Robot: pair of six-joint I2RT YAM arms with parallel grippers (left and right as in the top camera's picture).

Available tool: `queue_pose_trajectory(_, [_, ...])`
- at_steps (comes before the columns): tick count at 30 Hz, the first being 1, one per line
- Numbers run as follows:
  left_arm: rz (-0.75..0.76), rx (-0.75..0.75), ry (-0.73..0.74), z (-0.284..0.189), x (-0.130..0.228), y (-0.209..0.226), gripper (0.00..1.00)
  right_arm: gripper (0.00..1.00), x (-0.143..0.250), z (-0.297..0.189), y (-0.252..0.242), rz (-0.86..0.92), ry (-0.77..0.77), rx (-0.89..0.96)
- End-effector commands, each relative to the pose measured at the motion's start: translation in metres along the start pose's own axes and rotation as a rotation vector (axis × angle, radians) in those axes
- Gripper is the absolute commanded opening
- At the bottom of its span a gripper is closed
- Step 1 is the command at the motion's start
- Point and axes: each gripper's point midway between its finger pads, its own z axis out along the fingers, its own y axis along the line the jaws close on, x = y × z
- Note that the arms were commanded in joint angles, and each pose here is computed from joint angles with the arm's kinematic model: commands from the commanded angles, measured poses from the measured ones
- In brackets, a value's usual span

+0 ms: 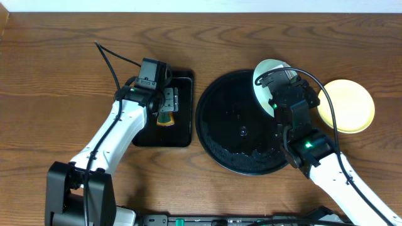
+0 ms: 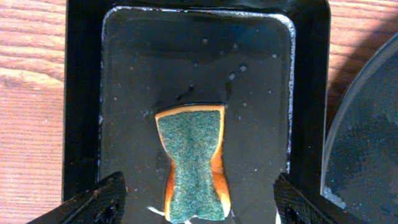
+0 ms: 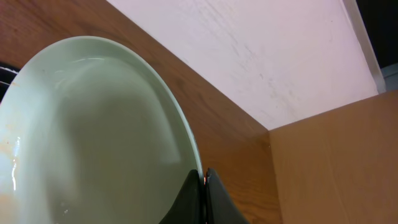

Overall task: Clean dirty plates on tray and stack at the side
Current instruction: 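Lift the pale green plate by its rim with the right gripper, then stack the pale green plate onto the yellow plate at right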

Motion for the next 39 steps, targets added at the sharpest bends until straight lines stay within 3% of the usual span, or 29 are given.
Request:
queue_pose_trajectory(1, [-0.015, -0.014, -0.021, -0.005, -0.006, 0.002, 0.77, 0.01, -0.006, -0.006, -0.009, 0.008, -0.016, 0.027])
queue_pose_trajectory(5, [-0.015, -0.014, -0.021, -0.005, -0.006, 0.002, 0.77, 0.01, -0.006, -0.005, -0.009, 0.012, -0.015, 0.027])
queue_pose_trajectory(9, [-0.015, -0.014, -0.021, -0.005, -0.006, 0.002, 0.77, 0.01, 0.010, 0.005, -0.018, 0.217, 0.035, 0.052])
queue_pose_trajectory(17, [-0.016, -0.018, -0.005, -0.004, -0.002, 0.003, 0.77, 0.01, 0.103, 0.049, -0.020, 0.739, 0.330, 0.061])
queue_pose_trajectory(22, [-0.016, -0.019, -0.002, -0.005, -0.001, 0.003, 0.77, 0.01, 0.143, 0.070, -0.037, 0.995, 0.411, 0.101])
queue_pose_trajectory(31, [-0.016, -0.021, 0.005, -0.004, 0.000, 0.003, 0.77, 0.02, 0.217, 0.073, -0.102, 1.239, 0.473, 0.319])
queue_pose_trajectory(35, [-0.016, -0.021, 0.005, -0.004, 0.000, 0.003, 0.77, 0.06, 0.237, 0.075, -0.112, 1.285, 0.492, 0.346])
queue_pose_trajectory(39, [-0.016, -0.021, 0.005, -0.004, 0.000, 0.003, 0.77, 0.32, 0.235, 0.085, -0.104, 1.330, 0.475, 0.247])
